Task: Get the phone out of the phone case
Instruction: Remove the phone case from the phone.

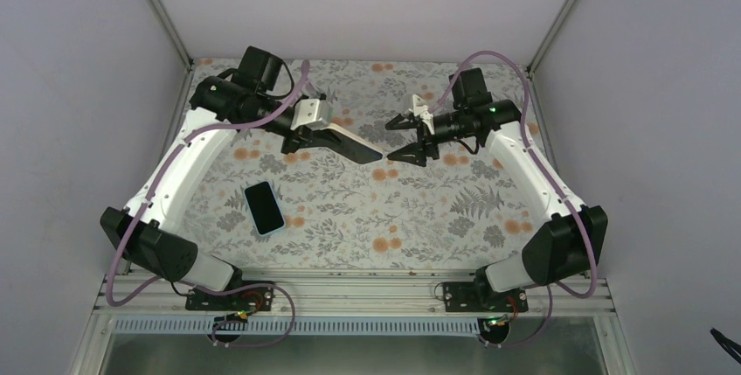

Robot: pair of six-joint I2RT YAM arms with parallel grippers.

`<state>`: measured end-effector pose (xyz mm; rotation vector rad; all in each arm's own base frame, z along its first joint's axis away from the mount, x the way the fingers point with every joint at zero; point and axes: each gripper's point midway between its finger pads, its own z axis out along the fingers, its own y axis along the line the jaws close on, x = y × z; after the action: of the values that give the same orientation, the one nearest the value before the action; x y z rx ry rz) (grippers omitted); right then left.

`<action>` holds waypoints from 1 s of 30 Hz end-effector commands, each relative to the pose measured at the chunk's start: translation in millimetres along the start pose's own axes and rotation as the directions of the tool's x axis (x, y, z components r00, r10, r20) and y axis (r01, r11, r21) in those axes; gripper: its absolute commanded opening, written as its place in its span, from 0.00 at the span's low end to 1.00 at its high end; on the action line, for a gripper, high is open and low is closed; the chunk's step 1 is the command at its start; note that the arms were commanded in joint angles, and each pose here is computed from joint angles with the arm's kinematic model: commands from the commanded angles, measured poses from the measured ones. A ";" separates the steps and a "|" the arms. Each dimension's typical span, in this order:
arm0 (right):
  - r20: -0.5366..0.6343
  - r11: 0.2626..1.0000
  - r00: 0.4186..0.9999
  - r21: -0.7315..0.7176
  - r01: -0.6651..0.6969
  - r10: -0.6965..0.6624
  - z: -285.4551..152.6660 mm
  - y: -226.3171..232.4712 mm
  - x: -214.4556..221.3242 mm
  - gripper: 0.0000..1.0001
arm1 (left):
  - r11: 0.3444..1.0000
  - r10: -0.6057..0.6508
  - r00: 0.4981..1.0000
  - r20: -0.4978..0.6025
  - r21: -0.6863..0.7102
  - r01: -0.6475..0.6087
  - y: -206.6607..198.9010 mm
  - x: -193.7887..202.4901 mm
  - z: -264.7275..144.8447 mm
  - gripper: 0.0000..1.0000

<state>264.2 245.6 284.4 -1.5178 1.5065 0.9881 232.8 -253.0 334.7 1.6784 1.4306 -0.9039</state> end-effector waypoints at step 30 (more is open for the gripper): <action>0.087 0.997 0.995 -0.049 0.060 -0.056 1.1 5.0 -33.6 0.75 | 0.999 0.047 0.994 0.103 0.007 -0.048 -0.5 -26.3 -8.4 0.02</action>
<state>262.1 255.0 300.4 -1.5106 1.4456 1.0257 243.4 -257.1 338.5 1.6423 1.4347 -0.9358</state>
